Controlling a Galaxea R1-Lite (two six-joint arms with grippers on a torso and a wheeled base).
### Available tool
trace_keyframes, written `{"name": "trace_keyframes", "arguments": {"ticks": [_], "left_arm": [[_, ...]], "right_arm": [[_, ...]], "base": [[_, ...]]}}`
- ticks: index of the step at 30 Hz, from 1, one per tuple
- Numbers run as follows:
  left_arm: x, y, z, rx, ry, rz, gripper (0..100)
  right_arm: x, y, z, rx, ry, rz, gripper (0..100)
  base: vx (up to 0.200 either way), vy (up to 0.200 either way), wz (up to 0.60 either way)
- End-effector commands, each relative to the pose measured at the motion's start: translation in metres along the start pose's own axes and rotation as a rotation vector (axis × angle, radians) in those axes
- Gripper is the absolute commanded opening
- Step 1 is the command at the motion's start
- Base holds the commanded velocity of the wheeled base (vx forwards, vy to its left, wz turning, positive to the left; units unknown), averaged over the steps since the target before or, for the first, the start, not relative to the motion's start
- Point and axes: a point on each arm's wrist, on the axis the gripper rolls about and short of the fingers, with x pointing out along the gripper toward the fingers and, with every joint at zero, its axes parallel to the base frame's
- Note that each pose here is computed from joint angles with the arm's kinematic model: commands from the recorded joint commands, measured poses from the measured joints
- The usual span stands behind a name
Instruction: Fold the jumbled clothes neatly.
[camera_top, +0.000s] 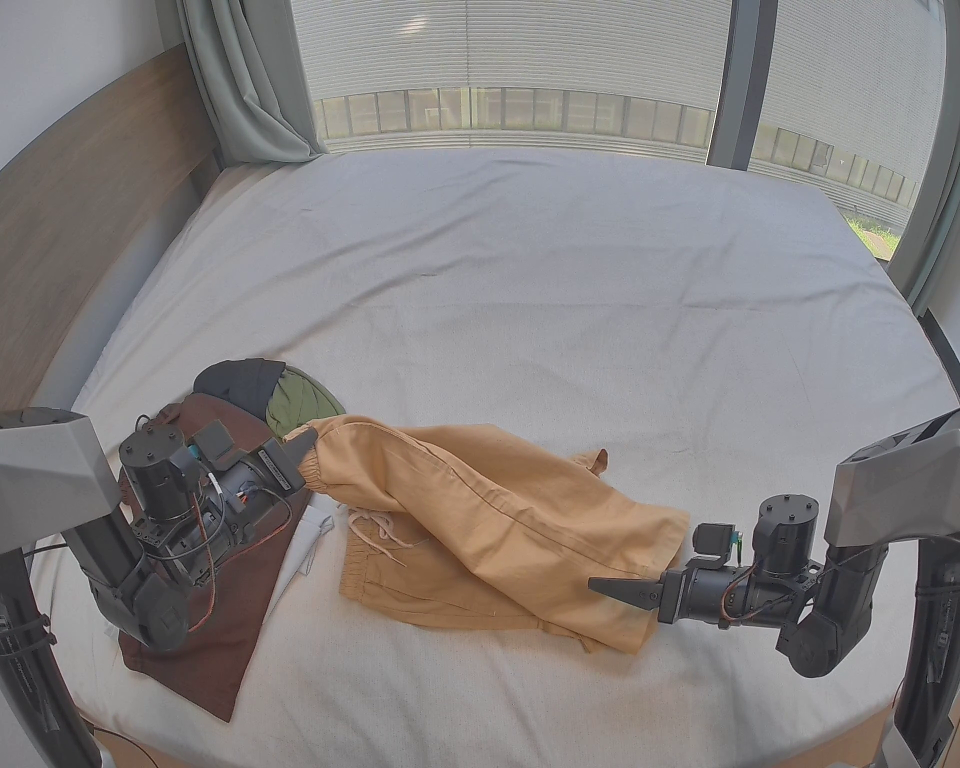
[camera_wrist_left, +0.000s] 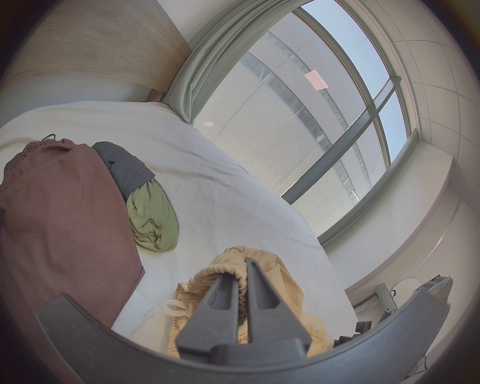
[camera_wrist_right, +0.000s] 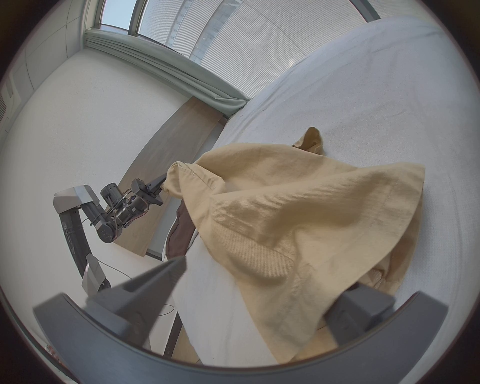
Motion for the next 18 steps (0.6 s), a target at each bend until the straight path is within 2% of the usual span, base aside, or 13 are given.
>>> {"name": "trace_keyframes", "arguments": {"ticks": [1, 18], "left_arm": [[0.000, 0.000, 0.000, 0.000, -0.002, -0.001, 0], [-0.001, -0.002, -0.001, 0.000, 0.003, -0.005, 0]], "right_arm": [[0.001, 0.000, 0.000, 0.000, -0.005, -0.008, 0], [-0.011, 0.006, 0.010, -0.018, -0.045, -0.009, 0]], "base": [[0.000, 0.000, 0.00], [0.000, 0.000, 0.00]]}}
